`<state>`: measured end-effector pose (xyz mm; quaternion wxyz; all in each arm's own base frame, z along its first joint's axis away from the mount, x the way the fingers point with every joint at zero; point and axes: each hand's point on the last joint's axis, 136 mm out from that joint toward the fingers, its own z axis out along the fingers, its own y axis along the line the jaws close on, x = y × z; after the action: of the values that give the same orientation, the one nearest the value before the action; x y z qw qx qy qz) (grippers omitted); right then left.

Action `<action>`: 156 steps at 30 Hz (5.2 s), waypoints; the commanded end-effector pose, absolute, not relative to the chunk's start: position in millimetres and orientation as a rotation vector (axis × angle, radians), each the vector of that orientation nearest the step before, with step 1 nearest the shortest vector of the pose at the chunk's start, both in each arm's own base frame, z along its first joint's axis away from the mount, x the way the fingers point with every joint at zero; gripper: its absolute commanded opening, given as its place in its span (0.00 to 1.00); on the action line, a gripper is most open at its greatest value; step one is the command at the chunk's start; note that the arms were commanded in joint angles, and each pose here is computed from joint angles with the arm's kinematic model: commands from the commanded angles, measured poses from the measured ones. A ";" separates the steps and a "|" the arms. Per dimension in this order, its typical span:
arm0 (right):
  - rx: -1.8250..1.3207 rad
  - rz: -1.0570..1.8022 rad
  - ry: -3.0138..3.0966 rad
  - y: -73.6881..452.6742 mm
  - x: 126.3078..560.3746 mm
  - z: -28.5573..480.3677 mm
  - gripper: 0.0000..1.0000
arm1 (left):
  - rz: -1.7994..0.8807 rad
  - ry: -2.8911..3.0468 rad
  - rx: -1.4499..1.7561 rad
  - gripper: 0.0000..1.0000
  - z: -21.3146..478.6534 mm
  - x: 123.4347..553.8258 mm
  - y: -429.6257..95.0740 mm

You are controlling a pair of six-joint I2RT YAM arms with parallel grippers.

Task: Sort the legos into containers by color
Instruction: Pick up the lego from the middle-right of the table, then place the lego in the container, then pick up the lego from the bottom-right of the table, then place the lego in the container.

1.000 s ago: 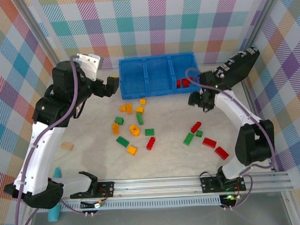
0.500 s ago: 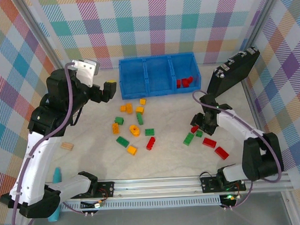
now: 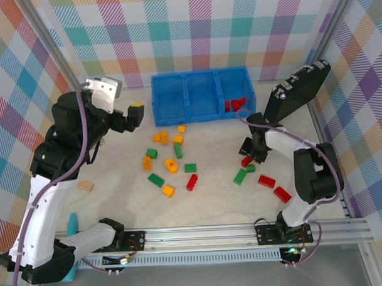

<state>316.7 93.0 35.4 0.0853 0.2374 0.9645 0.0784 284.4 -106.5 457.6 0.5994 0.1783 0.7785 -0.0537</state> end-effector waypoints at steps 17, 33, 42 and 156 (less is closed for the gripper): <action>0.366 0.107 2.855 85.3 372.8 76.9 0.19 | -0.090 1.792 0.427 1.00 458.7 292.3 -107.8; 0.071 0.085 2.474 107.4 543.1 182.1 0.19 | -0.017 1.799 0.463 1.00 455.7 300.8 -105.8; 0.059 0.011 2.432 111.0 604.1 162.2 0.26 | 0.009 1.810 0.471 1.00 459.6 308.4 -106.4; 0.092 0.018 2.361 80.9 547.7 224.6 0.22 | 0.028 1.833 0.501 1.00 428.6 313.6 -108.7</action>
<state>511.6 71.2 213.5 0.3365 0.0774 0.9385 0.0004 315.0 -108.9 421.4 0.5659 0.2122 0.7967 0.0066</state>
